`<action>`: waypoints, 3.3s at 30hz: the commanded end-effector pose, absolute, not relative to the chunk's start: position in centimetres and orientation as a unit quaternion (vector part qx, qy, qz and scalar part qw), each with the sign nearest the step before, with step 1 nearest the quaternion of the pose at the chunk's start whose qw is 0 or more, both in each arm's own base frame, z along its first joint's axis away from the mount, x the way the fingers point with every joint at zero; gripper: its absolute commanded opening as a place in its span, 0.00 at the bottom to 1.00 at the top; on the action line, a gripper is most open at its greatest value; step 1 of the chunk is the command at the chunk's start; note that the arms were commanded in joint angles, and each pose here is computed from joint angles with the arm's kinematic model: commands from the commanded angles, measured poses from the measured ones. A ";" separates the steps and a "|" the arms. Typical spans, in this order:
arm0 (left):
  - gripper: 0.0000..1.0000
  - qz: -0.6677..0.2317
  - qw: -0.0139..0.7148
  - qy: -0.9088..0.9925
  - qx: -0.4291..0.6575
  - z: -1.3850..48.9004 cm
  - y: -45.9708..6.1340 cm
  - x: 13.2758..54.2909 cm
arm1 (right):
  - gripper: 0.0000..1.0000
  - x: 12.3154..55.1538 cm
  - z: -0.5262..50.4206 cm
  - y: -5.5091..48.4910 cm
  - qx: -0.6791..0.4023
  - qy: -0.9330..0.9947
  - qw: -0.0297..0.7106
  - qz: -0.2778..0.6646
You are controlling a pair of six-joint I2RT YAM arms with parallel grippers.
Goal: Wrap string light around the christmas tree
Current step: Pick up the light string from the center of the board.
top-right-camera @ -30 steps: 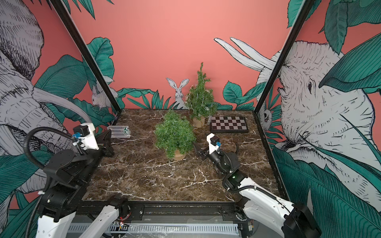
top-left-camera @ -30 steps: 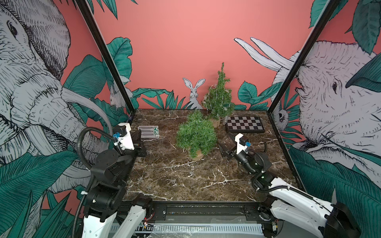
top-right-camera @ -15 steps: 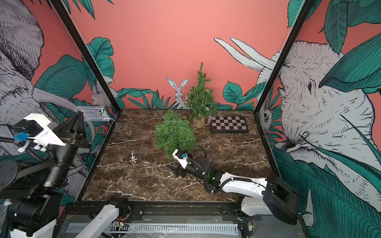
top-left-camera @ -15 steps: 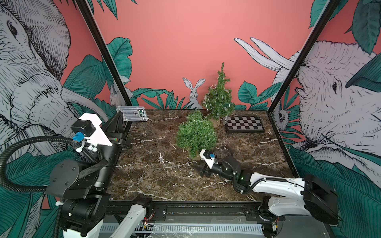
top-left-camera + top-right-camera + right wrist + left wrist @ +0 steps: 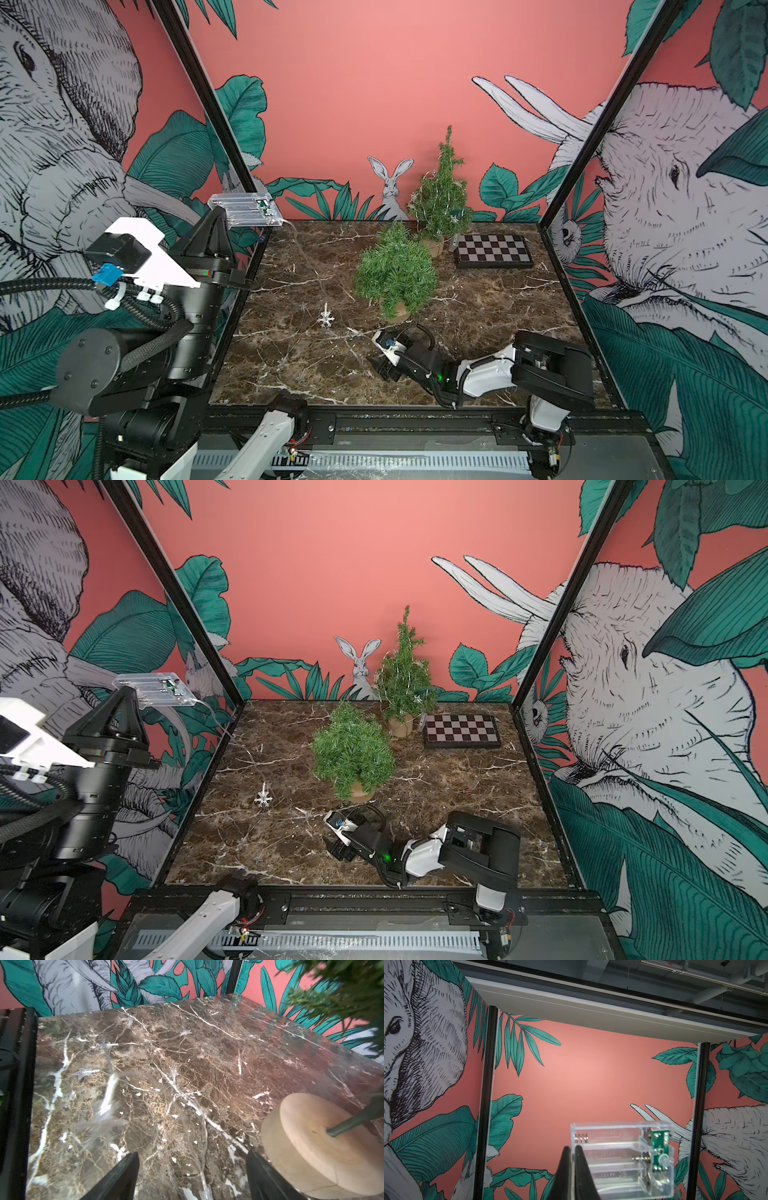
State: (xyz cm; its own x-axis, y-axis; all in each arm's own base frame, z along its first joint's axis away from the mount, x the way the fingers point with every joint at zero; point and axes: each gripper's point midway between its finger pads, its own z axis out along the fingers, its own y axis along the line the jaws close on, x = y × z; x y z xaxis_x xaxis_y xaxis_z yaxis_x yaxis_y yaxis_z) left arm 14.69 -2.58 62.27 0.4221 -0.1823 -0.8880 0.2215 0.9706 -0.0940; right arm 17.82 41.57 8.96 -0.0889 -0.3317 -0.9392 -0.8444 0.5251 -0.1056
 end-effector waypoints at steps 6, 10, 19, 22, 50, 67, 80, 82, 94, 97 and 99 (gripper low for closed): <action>0.00 -0.145 0.845 0.514 0.026 63.7 -2.9 13.2 | 0.84 18.6 8.6 43.5 -0.388 0.697 0.550 0.246; 0.00 -0.149 0.844 0.515 0.013 63.8 -2.4 12.6 | 0.84 19.8 8.0 43.6 -0.352 0.710 0.563 0.234; 0.00 -0.161 0.846 0.509 0.014 64.0 -2.0 10.5 | 0.67 20.7 6.7 45.2 -0.344 0.717 0.563 0.223; 0.00 -0.164 0.842 0.514 0.007 63.5 -1.8 10.2 | 0.58 20.6 6.7 45.7 -0.347 0.715 0.560 0.231; 0.00 -0.176 0.816 0.549 -0.026 59.8 -2.3 14.7 | 0.00 18.8 27.9 35.2 -0.344 0.648 0.662 0.152; 0.00 -0.081 0.856 0.504 -0.082 60.9 1.8 12.2 | 0.00 17.5 45.2 27.3 -0.328 0.561 0.753 0.100; 0.00 -0.084 0.868 0.478 -0.106 61.2 2.7 11.1 | 0.00 15.6 55.7 21.5 -0.292 0.487 0.818 0.093; 0.00 -0.086 0.860 0.491 -0.106 60.6 2.5 11.8 | 0.00 15.1 58.2 20.7 -0.295 0.471 0.826 0.091; 0.00 -0.055 0.837 0.535 -0.103 58.9 2.0 15.4 | 0.00 16.9 63.4 19.2 -0.293 0.430 0.844 -0.131; 0.00 -0.060 0.816 0.564 -0.109 57.5 1.4 18.0 | 0.00 18.5 63.2 19.6 -0.275 0.437 0.836 -0.187; 0.00 -0.081 0.798 0.588 -0.103 56.3 0.1 20.3 | 0.00 20.1 62.2 19.7 -0.269 0.456 0.827 -0.189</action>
